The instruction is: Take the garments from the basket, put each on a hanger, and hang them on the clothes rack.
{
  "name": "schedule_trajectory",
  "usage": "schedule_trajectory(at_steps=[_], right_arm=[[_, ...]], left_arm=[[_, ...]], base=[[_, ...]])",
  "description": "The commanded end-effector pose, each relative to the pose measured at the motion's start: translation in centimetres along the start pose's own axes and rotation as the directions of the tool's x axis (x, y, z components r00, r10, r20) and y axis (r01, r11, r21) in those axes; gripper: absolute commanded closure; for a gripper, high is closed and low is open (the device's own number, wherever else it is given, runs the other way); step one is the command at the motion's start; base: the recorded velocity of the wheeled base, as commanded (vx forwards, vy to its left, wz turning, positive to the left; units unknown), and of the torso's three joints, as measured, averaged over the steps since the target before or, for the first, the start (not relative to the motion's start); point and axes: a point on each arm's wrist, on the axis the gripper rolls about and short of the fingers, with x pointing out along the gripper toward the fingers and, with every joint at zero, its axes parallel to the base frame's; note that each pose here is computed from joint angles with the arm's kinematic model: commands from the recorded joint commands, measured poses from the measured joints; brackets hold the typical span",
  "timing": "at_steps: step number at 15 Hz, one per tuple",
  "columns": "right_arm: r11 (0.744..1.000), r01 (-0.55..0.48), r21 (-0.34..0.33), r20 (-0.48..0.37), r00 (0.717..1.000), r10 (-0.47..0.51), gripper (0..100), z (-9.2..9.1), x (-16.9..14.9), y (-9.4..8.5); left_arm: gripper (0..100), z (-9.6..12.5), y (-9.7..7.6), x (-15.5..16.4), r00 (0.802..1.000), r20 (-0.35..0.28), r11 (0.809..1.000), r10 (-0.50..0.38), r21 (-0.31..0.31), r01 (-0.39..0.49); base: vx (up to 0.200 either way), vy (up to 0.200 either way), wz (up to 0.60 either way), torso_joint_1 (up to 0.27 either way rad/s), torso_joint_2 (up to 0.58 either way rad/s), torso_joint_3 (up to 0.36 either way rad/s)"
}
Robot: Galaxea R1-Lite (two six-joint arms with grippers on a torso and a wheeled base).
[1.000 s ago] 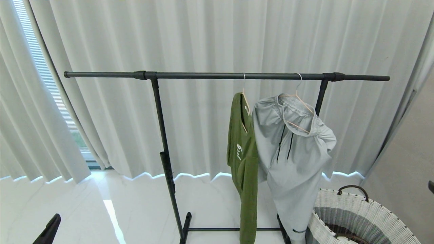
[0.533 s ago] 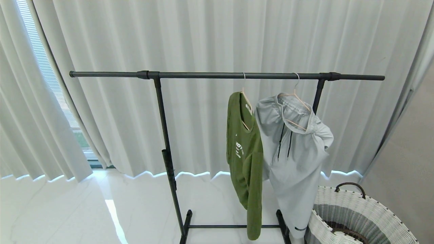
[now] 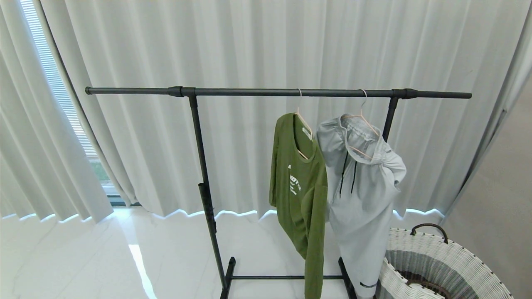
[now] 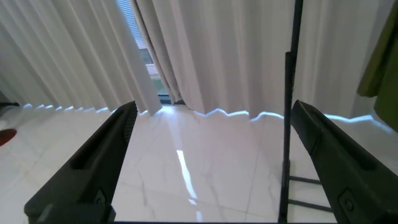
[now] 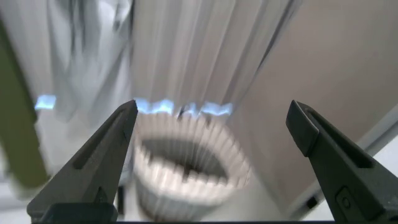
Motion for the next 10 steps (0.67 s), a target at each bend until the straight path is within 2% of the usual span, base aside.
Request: schedule_trajectory(at_steps=[1,3,4,6,7,8,10], right_arm=[[1.0,-0.002,-0.003,-0.013,1.0,0.002,0,-0.39,0.04,0.09],[1.0,-0.002,0.011,-0.013,1.0,0.002,0,-0.4,0.03,0.09],[1.0,-0.003,0.023,-0.014,1.0,0.004,0,-0.42,0.03,0.1],[1.0,-0.003,0.024,-0.014,1.0,0.004,0,-0.42,0.03,0.1],[1.0,-0.003,0.026,-0.014,1.0,0.004,0,-0.42,0.03,0.1],[1.0,-0.004,0.027,-0.016,1.0,0.004,0,-0.43,0.03,0.1],[1.0,-0.004,0.025,-0.019,1.0,0.005,0,-0.45,0.04,0.11]], left_arm=[[0,0.03,-0.1,-0.02,0.999,0.016,0.999,-0.043,-0.007,0.043],[0,0.06,-0.19,-0.03,0.996,0.028,0.996,-0.084,-0.011,0.085],[0,0.04,-0.19,-0.03,0.996,0.027,0.995,-0.088,-0.043,0.089],[0,0.03,-0.3,-0.03,0.991,0.033,0.979,-0.13,-0.153,0.134],[0,0.01,-0.37,-0.04,0.987,0.038,0.971,-0.159,-0.176,0.163],[0,-0.48,-0.58,-0.07,0.979,-0.003,0.963,-0.203,-0.18,0.2],[0,-0.51,-0.58,-0.07,0.979,-0.007,0.963,-0.203,-0.181,0.198]], base=[[0.0,0.0,0.0,0.0,0.0,0.0],[0.0,0.0,0.0,0.0,0.0,0.0],[0.0,0.0,0.0,0.0,0.0,0.0],[0.0,0.0,0.0,0.0,0.0,0.0],[0.0,0.0,0.0,0.0,0.0,0.0],[0.0,0.0,0.0,0.0,0.0,0.0],[0.0,0.0,0.0,0.0,0.0,0.0]])
